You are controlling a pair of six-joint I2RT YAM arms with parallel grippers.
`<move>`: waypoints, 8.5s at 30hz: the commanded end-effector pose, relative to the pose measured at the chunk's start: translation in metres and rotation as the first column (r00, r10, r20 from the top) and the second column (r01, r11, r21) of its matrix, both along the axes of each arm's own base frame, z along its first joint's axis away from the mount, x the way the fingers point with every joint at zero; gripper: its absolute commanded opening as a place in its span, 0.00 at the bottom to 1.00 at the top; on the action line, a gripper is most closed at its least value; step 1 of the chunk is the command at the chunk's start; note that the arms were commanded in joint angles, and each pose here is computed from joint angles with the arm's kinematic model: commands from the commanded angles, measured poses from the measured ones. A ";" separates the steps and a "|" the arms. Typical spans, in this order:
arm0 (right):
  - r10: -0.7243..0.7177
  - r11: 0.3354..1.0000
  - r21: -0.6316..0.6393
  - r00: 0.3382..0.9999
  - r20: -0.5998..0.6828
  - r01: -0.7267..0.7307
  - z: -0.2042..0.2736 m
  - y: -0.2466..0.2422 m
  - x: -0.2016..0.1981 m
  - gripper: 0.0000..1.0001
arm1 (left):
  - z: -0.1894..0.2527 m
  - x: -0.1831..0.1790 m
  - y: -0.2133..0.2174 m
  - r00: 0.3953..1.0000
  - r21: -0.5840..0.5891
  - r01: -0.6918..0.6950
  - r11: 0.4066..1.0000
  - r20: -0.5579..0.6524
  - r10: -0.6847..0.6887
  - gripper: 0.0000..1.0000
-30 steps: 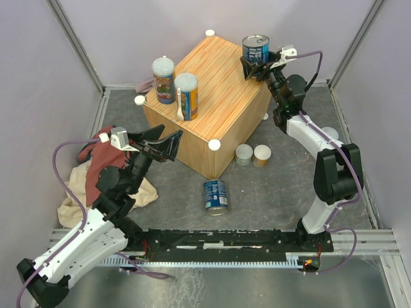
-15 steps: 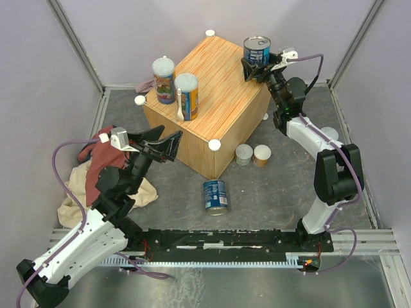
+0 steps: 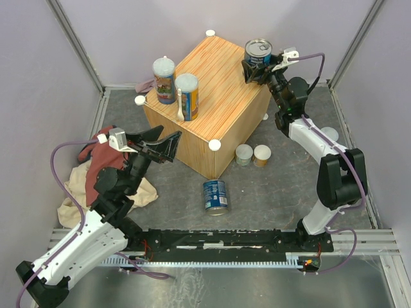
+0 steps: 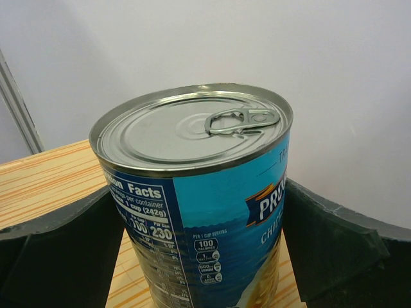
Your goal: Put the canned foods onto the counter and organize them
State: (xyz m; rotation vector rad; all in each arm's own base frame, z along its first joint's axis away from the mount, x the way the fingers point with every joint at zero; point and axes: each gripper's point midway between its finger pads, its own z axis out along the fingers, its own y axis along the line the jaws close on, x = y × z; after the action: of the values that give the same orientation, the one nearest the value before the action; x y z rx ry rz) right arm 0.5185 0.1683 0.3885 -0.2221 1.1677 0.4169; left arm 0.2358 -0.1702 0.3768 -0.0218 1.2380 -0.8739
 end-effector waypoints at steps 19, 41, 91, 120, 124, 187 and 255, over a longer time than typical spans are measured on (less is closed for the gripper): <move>0.064 0.997 0.028 0.997 0.050 -0.065 0.050 0.027 0.020 0.76 | 0.026 -0.011 0.007 0.999 -0.041 0.009 0.999 0.045 -0.007 0.99; 0.165 0.986 -0.029 0.983 0.083 -0.163 0.041 0.112 0.078 0.80 | 0.015 -0.003 0.002 0.999 -0.030 0.000 1.000 0.037 0.001 0.99; 0.177 0.984 -0.016 0.984 0.015 -0.176 0.036 0.137 0.091 0.99 | 0.002 0.005 -0.004 1.000 -0.018 0.001 1.000 0.011 -0.001 1.00; 0.142 0.987 -0.055 0.974 -0.174 -0.154 0.042 0.128 0.081 1.00 | 0.014 -0.002 0.004 1.000 -0.043 -0.005 0.999 0.004 0.005 1.00; 0.139 0.986 -0.069 0.973 -0.182 -0.154 0.044 0.125 0.075 1.00 | 0.013 -0.001 0.003 1.000 -0.045 0.000 0.999 -0.010 0.000 0.99; 0.118 0.988 -0.075 0.977 -0.176 -0.133 0.083 0.103 0.033 1.00 | -0.008 0.006 -0.003 0.997 -0.024 0.003 1.000 -0.083 -0.005 0.99; -0.140 0.990 -0.067 0.946 -0.293 0.126 0.054 0.030 -0.042 1.00 | -0.001 0.002 -0.007 0.996 -0.036 0.033 0.999 -0.080 -0.036 0.99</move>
State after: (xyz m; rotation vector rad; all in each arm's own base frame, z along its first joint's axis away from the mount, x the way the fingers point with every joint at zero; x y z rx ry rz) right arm 0.4689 0.2307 0.4049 -0.2490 1.5777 0.3281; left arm 0.2437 -0.1784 0.3456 -0.0495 1.3742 -0.8811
